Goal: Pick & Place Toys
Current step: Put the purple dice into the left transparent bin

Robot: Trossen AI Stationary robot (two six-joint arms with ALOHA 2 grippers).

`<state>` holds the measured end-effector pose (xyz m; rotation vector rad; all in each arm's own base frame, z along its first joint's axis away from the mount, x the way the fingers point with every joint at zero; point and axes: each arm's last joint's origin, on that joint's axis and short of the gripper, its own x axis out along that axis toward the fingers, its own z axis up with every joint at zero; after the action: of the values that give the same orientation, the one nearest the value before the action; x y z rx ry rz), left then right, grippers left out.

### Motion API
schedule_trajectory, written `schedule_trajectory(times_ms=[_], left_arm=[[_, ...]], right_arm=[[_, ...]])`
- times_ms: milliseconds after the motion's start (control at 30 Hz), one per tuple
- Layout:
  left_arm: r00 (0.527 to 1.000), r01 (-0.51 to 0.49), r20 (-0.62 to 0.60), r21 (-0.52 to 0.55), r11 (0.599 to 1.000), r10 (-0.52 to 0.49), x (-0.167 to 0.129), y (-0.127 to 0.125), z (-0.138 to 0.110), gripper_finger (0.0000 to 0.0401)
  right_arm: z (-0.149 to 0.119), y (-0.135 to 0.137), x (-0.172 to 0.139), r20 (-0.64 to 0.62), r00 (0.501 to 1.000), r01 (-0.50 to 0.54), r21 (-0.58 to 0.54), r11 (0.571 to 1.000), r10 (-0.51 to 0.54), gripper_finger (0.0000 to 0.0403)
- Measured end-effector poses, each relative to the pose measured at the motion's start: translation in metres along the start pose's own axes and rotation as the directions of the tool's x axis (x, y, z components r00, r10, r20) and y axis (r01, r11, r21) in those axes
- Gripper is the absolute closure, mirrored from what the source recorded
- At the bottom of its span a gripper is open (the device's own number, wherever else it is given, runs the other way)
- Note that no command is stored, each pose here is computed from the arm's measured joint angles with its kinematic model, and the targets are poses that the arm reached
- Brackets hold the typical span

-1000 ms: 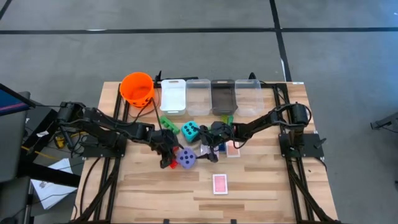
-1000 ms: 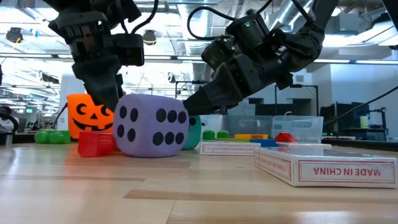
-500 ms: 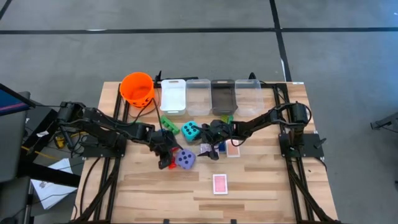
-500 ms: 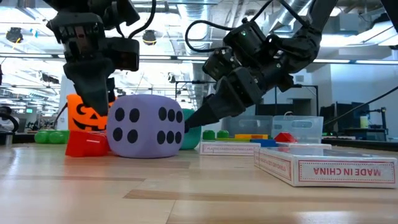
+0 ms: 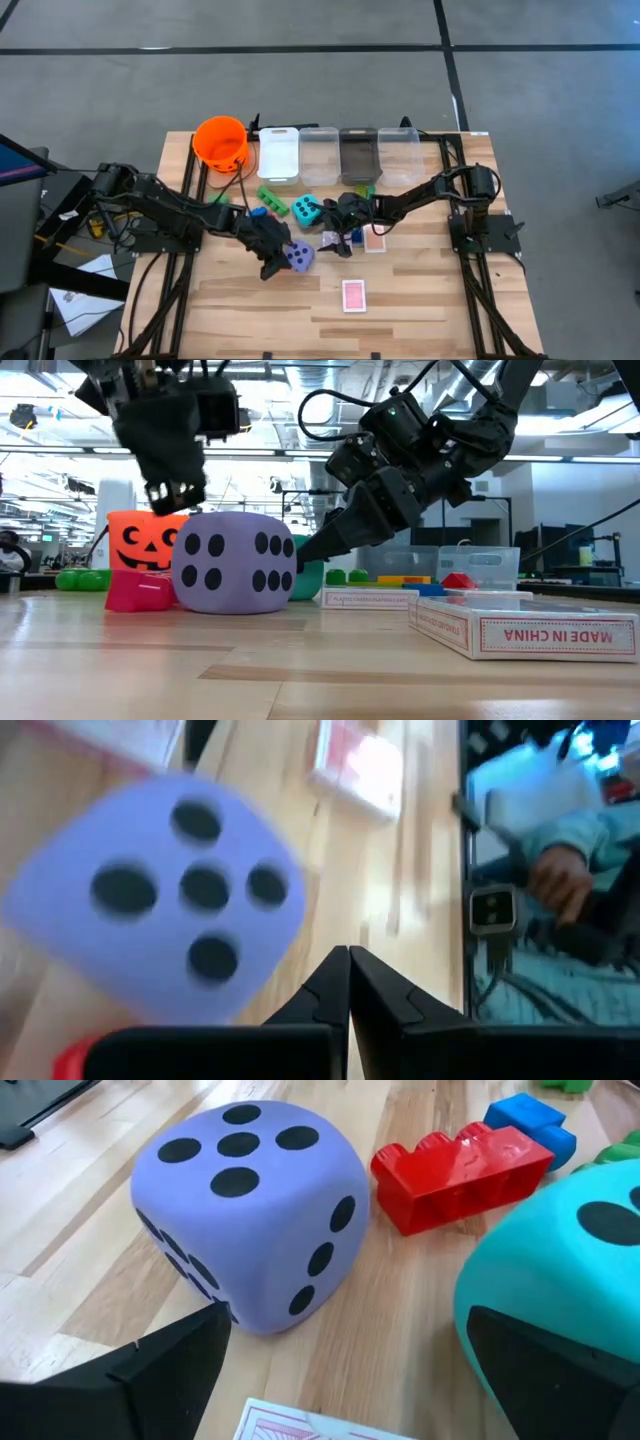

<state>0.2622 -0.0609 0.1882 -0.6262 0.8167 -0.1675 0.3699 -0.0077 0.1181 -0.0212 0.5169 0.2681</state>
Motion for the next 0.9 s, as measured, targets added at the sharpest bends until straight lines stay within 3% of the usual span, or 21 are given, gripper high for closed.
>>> schedule_trajectory(times_ms=[267, 467, 767, 900], left_arm=[[0.992, -0.089, 0.088, 0.043, 0.995, 0.085, 0.003, -0.011, -0.006, 0.0401], [0.991, -0.102, 0.094, 0.047, 0.994, 0.097, 0.004, -0.013, -0.008, 0.0401], [0.985, -0.163, -0.055, -0.027, 0.986, 0.162, 0.003, -0.004, -0.021, 0.0401], [0.983, -0.174, -0.062, -0.030, 0.984, 0.172, 0.002, -0.003, -0.022, 0.0401]], right_arm=[[0.017, 0.006, 0.006, 0.019, 1.000, -0.018, -0.020, 1.000, 0.018, 0.0003], [0.023, 0.010, 0.008, 0.009, 0.999, -0.030, -0.043, 0.999, 0.031, 0.0003], [0.016, 0.010, 0.008, -0.064, 0.997, -0.041, -0.055, 0.998, 0.037, 0.0003], [0.013, 0.010, 0.008, -0.095, 0.995, -0.048, -0.059, 0.997, 0.042, 0.0003]])
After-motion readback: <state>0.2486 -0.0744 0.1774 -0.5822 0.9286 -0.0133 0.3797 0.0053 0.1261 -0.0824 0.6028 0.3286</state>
